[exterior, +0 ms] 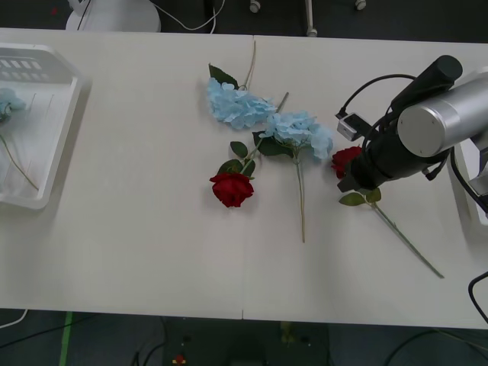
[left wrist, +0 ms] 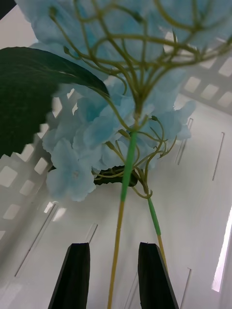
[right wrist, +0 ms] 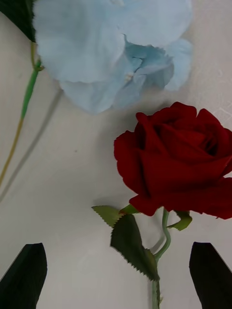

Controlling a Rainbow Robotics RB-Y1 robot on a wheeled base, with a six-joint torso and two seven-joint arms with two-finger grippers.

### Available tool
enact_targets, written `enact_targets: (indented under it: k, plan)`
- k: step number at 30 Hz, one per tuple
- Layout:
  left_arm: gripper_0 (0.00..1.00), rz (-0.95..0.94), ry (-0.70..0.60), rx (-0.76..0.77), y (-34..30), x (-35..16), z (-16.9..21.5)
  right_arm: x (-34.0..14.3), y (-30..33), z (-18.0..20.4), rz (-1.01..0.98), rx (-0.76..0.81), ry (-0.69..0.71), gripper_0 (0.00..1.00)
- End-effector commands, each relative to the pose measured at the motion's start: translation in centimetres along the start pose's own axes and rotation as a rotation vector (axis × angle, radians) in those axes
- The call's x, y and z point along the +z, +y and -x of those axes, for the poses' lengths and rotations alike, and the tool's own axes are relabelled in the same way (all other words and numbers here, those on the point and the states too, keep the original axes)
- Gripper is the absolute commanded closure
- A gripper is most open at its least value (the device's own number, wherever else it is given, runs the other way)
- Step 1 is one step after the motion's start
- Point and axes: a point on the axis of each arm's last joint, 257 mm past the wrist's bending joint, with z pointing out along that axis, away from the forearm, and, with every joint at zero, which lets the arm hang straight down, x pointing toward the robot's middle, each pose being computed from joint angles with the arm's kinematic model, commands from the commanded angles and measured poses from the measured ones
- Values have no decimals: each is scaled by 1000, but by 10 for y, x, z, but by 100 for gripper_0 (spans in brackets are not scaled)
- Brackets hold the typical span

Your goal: Put the red flowers into the right box and the blue flowers into the left box

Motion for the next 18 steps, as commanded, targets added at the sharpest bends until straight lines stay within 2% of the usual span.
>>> enact_targets:
  k: [1, 2, 4, 5, 9, 13, 18]
  plan:
    - [38, -73, -80, 11, -30, -8, 59, 8, -12, 9, -29, -27, -31, 15]
    - [30, -109, -76, 8, -44, -10, 63, 11, -13, 6, -28, -19, -30, 15]
    - [27, -135, -72, 9, -53, -12, 65, 14, -12, 4, -25, -16, -26, 15]
    - [22, -206, -63, 47, -86, -21, 75, 20, -12, 1, -21, -3, -24, 15]
    - [19, -298, -34, 140, -141, -36, 81, 35, -13, -2, -22, 16, -19, 15]
    - [14, -404, 9, 97, -199, -51, 82, 45, -14, -5, -32, 22, -16, 15]
    - [2, -468, 55, 37, -268, -55, 71, 57, -15, -12, -45, 12, -3, 15]
